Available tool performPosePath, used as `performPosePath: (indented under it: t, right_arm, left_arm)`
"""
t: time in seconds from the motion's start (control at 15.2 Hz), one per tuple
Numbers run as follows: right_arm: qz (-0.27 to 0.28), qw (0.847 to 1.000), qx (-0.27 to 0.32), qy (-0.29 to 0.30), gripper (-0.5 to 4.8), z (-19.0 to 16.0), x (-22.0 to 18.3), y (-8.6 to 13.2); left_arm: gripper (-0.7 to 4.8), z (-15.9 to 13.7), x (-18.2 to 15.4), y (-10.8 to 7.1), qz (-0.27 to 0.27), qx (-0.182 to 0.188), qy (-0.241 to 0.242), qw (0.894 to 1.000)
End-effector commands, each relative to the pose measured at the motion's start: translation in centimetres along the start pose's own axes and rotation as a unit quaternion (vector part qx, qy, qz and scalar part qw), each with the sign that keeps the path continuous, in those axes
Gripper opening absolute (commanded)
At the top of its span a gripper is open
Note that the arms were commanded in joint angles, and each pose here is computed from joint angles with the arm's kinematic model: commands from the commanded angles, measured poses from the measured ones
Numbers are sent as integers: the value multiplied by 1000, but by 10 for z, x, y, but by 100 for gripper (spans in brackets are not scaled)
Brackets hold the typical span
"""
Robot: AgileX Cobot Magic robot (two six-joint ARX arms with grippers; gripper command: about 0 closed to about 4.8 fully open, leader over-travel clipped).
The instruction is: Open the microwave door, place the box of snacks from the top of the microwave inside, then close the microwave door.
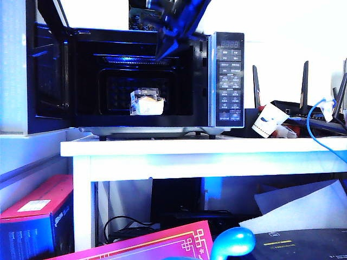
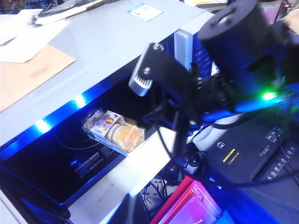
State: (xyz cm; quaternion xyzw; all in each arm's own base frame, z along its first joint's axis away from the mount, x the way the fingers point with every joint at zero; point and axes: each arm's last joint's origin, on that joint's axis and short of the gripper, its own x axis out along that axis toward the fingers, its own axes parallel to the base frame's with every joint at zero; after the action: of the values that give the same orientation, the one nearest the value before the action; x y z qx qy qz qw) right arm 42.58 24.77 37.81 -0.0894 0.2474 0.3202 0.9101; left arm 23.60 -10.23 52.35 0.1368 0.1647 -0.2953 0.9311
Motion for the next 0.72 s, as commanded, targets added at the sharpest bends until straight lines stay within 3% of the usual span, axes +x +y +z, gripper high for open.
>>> performPosePath:
  t: [0.07,0.53,0.72]
  right_arm:
    - [18,998,7,54,-5,-10,-2,2]
    - [58,993,19,102,-5,-42,48,0]
    - [55,995,19,85,-5,-51,72,-2]
  left_arm:
    - [-6,2,-3,0,0,1,-11,1000]
    - [-6,4,-3,0,3,3,-21,1000]
    - [-6,4,-3,0,2,2,-19,1000]
